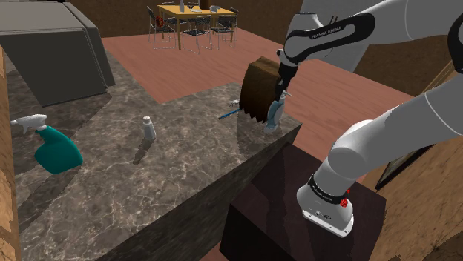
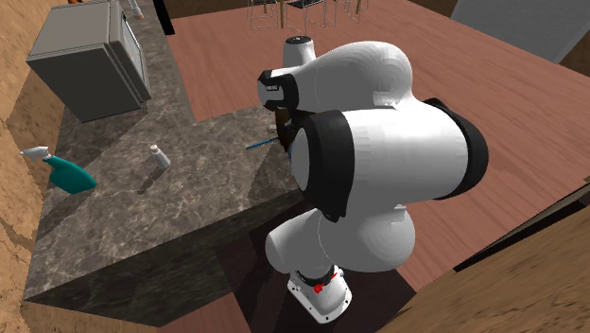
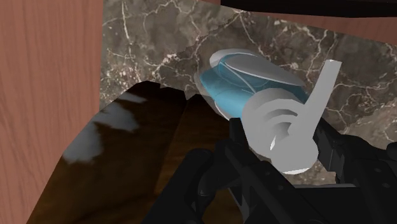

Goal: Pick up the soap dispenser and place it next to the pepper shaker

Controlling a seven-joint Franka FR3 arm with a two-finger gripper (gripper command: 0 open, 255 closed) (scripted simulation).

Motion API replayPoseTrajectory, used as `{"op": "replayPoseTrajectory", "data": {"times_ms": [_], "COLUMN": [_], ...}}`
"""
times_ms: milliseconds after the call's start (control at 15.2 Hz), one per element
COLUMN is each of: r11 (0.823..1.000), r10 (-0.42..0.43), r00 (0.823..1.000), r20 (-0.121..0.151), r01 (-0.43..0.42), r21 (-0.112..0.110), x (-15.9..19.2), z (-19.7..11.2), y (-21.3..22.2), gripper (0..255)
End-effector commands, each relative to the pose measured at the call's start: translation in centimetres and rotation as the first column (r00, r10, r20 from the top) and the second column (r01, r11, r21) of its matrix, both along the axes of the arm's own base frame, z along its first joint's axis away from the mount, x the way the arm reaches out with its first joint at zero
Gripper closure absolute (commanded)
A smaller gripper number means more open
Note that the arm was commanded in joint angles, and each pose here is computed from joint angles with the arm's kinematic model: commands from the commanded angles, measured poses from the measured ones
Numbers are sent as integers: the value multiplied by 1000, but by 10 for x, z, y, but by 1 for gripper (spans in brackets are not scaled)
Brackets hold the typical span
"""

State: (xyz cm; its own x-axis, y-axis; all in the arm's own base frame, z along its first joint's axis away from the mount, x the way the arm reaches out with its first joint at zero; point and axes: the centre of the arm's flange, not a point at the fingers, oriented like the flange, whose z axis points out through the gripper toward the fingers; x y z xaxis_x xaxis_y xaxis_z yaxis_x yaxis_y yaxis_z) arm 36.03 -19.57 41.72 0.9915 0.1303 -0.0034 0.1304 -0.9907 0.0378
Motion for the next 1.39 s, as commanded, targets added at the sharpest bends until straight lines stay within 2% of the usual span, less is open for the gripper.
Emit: {"op": "replayPoseTrajectory", "data": {"times_ms": [0,132,1320], "r11": [1000,1000,1000], "r10": [0,0,0], "r00": [1000,1000,1000], "r20": [-1,-1,-1], "r01": [0,0,0], "r21": [0,0,0], "x": [0,0,0], "z": [0,0,95], "y": [0,0,0], "gripper": [255,255,255]}}
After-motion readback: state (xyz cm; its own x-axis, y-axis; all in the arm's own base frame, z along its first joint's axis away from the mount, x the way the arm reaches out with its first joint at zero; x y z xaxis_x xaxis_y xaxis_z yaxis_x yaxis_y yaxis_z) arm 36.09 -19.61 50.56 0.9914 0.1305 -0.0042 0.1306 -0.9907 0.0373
